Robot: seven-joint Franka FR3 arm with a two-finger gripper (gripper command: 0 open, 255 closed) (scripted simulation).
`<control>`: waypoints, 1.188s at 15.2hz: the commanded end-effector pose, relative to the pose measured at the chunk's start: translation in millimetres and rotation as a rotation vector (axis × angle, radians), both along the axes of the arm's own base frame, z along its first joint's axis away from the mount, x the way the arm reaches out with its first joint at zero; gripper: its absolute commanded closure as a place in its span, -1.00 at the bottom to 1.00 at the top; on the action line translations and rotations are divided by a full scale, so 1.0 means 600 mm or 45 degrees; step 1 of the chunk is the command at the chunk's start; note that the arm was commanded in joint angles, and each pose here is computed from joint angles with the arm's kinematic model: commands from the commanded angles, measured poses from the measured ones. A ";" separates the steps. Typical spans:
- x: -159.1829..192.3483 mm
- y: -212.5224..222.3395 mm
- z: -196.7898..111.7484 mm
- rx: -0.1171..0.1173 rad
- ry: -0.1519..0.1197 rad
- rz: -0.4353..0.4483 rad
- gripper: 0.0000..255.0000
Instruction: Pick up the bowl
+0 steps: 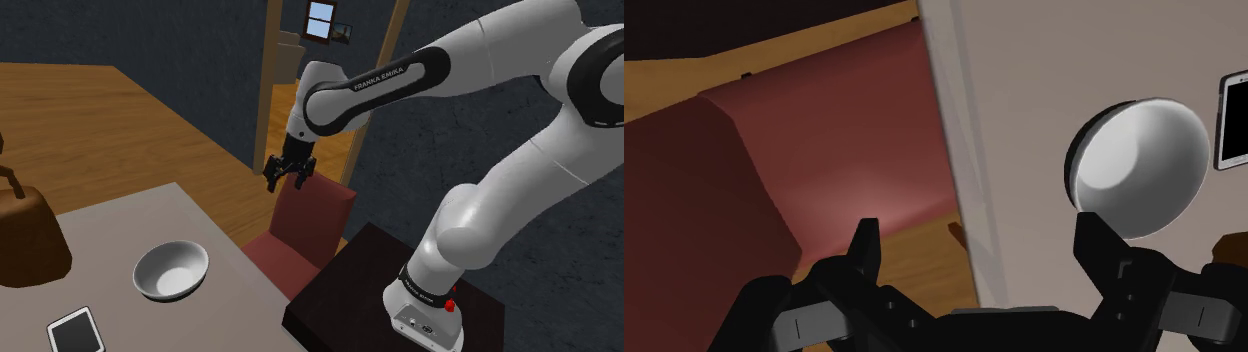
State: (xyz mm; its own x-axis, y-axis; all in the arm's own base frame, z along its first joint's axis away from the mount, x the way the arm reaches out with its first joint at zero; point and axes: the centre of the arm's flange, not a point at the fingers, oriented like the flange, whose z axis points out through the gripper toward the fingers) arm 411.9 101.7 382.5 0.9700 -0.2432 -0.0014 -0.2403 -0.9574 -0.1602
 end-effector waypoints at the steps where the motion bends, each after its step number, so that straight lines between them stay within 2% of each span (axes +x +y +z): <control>1: 0.017 0.023 -0.032 0.014 -0.006 -0.005 -1.00; 18: 0.160 0.215 -0.304 0.129 -0.036 -0.037 -1.00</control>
